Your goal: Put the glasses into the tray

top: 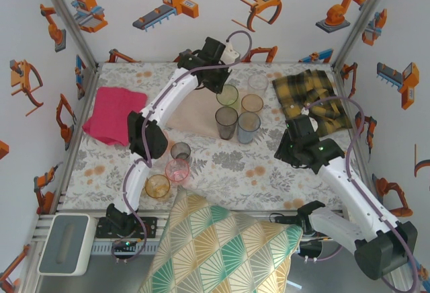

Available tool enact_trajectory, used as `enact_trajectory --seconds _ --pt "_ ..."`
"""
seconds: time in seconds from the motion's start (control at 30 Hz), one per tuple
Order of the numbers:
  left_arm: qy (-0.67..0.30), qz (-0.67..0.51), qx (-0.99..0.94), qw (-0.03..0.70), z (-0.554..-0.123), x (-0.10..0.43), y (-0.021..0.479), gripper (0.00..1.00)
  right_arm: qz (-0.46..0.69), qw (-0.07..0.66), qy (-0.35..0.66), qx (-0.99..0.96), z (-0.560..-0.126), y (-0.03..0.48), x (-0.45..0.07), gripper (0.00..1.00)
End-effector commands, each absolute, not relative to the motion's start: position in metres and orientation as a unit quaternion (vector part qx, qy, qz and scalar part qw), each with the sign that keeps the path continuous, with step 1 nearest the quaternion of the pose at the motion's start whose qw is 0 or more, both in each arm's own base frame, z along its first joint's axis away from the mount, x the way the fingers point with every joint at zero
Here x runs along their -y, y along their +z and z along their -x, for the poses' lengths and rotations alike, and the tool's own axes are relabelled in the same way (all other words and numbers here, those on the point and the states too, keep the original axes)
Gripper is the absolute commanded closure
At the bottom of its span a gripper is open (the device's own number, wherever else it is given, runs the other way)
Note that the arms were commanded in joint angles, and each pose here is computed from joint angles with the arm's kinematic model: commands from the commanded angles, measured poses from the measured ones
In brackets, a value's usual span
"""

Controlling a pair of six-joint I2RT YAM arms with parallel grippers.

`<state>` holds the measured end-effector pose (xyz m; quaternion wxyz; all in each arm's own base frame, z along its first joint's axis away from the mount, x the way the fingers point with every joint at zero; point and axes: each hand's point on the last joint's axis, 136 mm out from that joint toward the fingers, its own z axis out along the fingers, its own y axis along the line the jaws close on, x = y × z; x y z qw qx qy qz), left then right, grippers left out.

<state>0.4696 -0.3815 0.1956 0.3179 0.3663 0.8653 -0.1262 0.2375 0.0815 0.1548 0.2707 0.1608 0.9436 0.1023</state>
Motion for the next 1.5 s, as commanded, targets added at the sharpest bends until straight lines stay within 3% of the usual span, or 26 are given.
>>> enact_trajectory --seconds 0.0,1.03,1.47 --pt "-0.137 -0.364 -0.861 0.329 -0.47 0.387 0.206 0.9 -0.172 0.276 0.104 -0.94 -0.238 0.155 -0.078 0.61" --pt "-0.138 -0.375 -0.859 0.319 -0.472 0.398 0.185 0.83 -0.171 0.272 0.106 -0.941 -0.238 0.153 -0.08 0.61" --pt "-0.134 -0.379 -0.858 0.318 -0.474 0.4 0.179 0.75 -0.17 0.272 0.106 -0.941 -0.238 0.155 -0.08 0.61"
